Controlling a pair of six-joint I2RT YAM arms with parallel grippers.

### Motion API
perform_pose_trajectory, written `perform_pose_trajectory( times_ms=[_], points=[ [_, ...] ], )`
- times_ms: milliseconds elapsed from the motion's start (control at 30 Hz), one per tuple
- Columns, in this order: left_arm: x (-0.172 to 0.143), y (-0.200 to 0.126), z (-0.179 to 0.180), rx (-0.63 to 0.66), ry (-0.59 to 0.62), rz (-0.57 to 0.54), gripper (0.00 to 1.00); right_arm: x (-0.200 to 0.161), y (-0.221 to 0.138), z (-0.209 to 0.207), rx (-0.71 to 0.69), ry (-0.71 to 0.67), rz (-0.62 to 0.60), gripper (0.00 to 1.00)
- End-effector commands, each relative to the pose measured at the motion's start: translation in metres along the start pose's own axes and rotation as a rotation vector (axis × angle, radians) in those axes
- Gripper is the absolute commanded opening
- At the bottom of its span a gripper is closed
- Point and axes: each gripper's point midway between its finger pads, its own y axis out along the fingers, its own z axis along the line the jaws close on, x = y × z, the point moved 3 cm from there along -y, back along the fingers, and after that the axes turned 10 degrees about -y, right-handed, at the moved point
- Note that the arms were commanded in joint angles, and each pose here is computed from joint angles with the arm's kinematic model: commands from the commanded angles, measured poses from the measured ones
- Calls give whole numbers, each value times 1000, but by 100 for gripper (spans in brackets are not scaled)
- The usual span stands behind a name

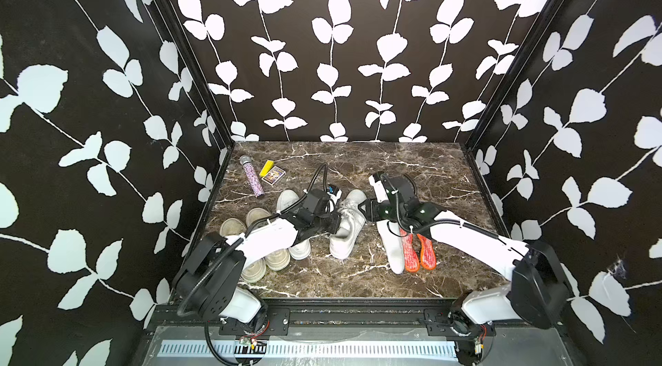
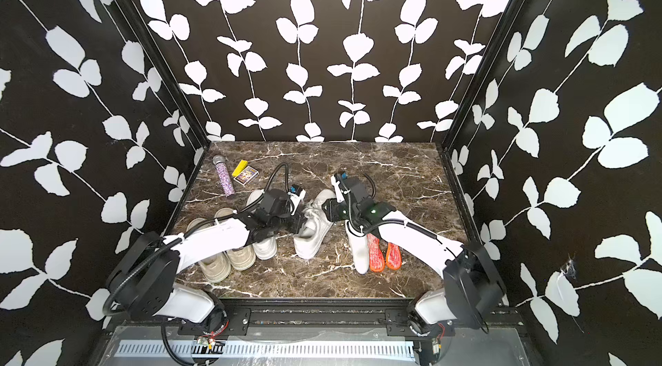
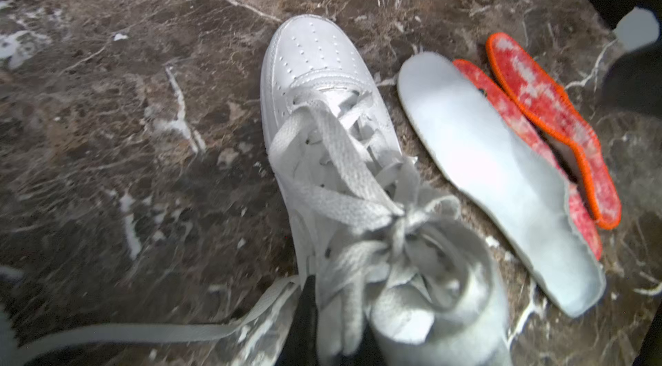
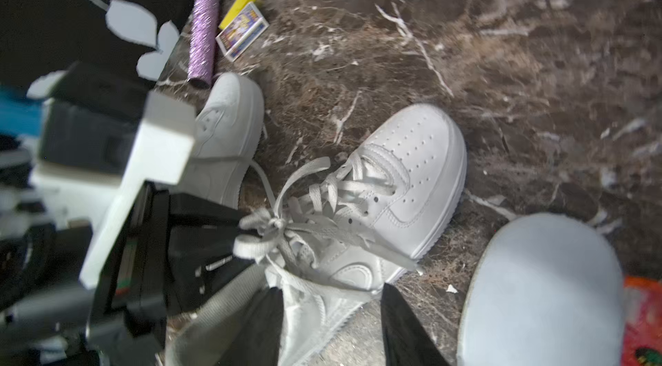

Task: Remove the insole from the shoe
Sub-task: Move the shoe to the center of the board, then untie the shoelace on the shoe.

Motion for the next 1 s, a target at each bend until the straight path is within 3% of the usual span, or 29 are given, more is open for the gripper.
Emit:
perform_pose_trajectory(
  times_ms=[0, 133, 467, 967],
  points=[
    [-6, -14, -3, -13, 62, 9, 7, -7, 3, 6, 44, -172, 7, 45],
    [-10, -21, -1, -1, 72, 6, 8, -16, 9, 13, 102, -204, 24, 44],
    [-14, -24, -2, -9, 33, 15, 30, -17, 20, 49, 194, -297, 30, 42],
    [-22, -27, 2, -9, 10, 6, 33, -16, 36, 57, 188, -311, 78, 31]
  ],
)
